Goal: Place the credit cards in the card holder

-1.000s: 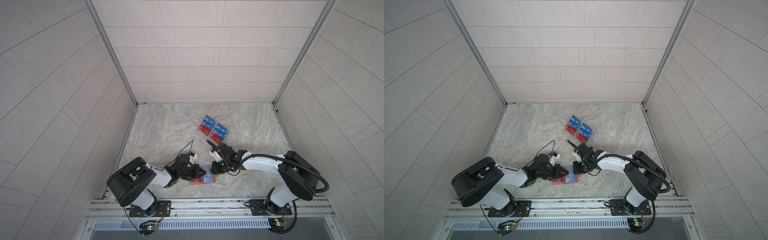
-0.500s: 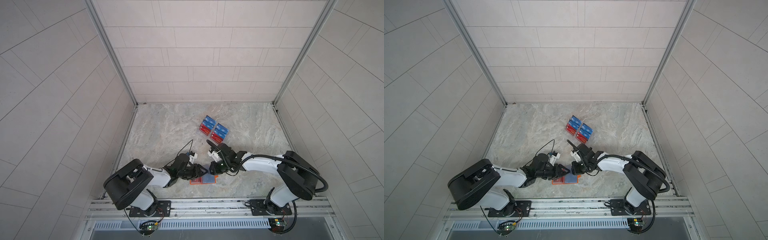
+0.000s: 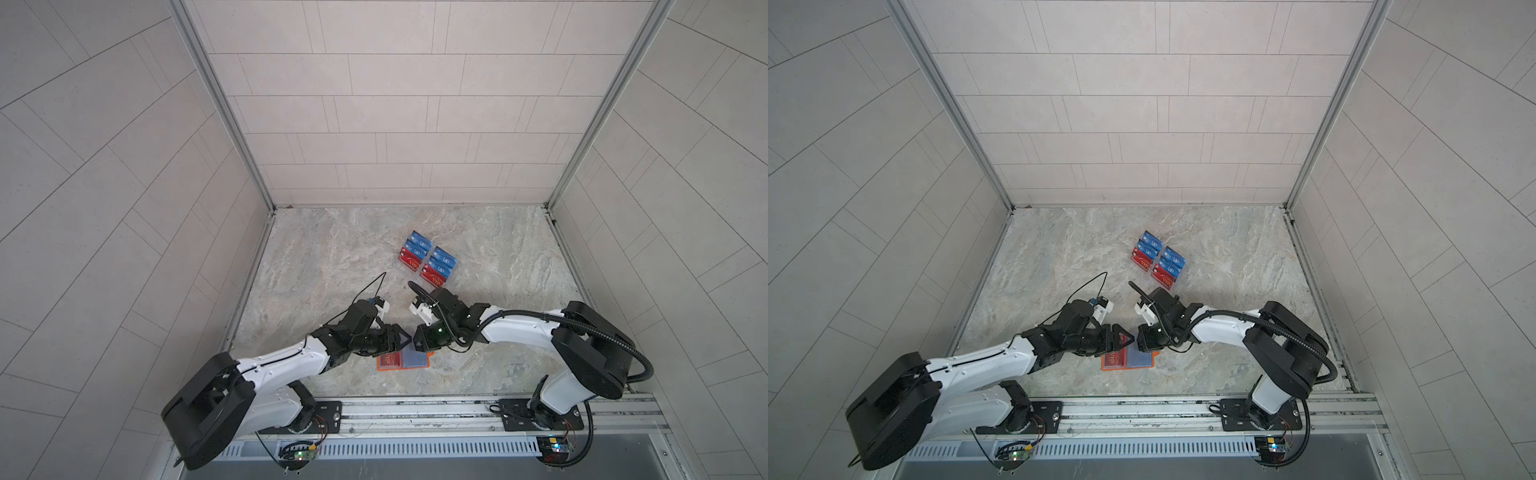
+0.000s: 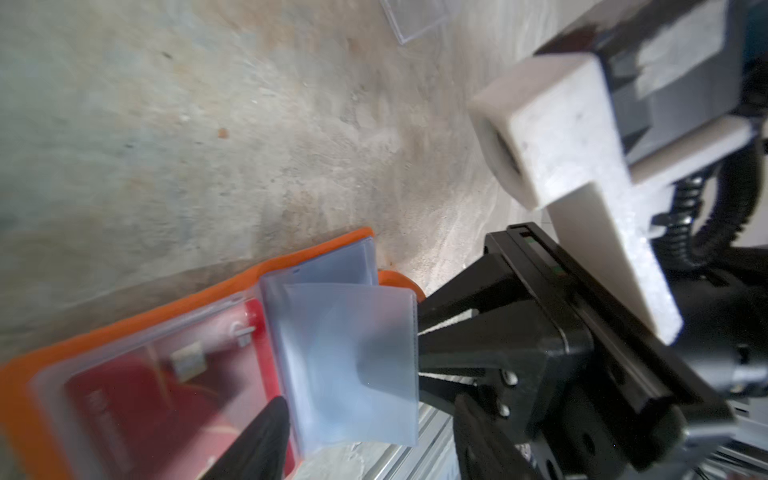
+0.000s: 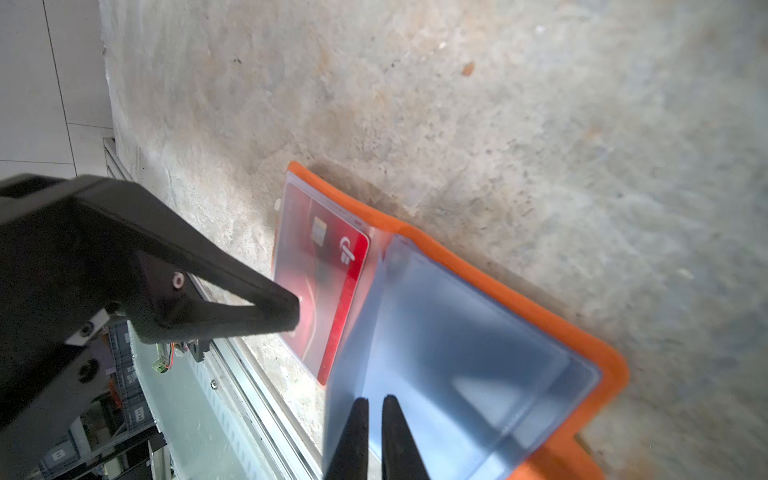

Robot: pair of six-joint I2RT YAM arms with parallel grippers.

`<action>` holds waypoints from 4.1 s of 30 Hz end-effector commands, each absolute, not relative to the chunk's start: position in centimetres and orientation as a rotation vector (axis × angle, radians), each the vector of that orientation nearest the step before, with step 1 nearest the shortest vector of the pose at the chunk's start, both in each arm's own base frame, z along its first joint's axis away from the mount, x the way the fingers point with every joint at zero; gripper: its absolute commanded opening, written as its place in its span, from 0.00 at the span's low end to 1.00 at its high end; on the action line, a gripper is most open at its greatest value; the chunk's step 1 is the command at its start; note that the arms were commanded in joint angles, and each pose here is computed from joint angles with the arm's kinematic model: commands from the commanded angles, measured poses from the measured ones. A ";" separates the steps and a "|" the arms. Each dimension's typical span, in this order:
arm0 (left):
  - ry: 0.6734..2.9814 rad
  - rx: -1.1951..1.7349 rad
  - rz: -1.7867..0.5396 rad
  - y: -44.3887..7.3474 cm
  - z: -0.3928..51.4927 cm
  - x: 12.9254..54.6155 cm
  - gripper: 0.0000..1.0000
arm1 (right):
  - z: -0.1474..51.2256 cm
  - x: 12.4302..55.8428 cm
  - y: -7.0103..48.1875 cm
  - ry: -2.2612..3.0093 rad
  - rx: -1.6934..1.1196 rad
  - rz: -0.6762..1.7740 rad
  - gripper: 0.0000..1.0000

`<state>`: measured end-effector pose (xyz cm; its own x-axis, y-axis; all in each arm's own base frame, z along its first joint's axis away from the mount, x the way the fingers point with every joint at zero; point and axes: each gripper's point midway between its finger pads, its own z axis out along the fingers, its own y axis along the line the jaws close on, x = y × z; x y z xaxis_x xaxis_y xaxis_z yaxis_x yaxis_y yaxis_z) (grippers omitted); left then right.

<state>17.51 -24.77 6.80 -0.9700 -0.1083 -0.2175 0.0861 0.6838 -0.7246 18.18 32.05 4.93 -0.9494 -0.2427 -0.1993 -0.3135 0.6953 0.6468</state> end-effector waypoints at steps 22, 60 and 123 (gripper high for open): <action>2.741 -0.226 -0.896 -17.1 3.4 16.6 0.61 | 3.0 19.2 36.6 2.779 -0.415 1.119 0.11; 2.738 0.098 -0.911 -21.9 10.2 17.7 0.48 | 15.4 33.5 25.6 2.693 -0.511 0.497 0.26; 2.825 0.090 -0.743 -21.0 3.2 17.1 0.49 | 8.9 40.0 23.3 2.825 -0.771 0.126 0.18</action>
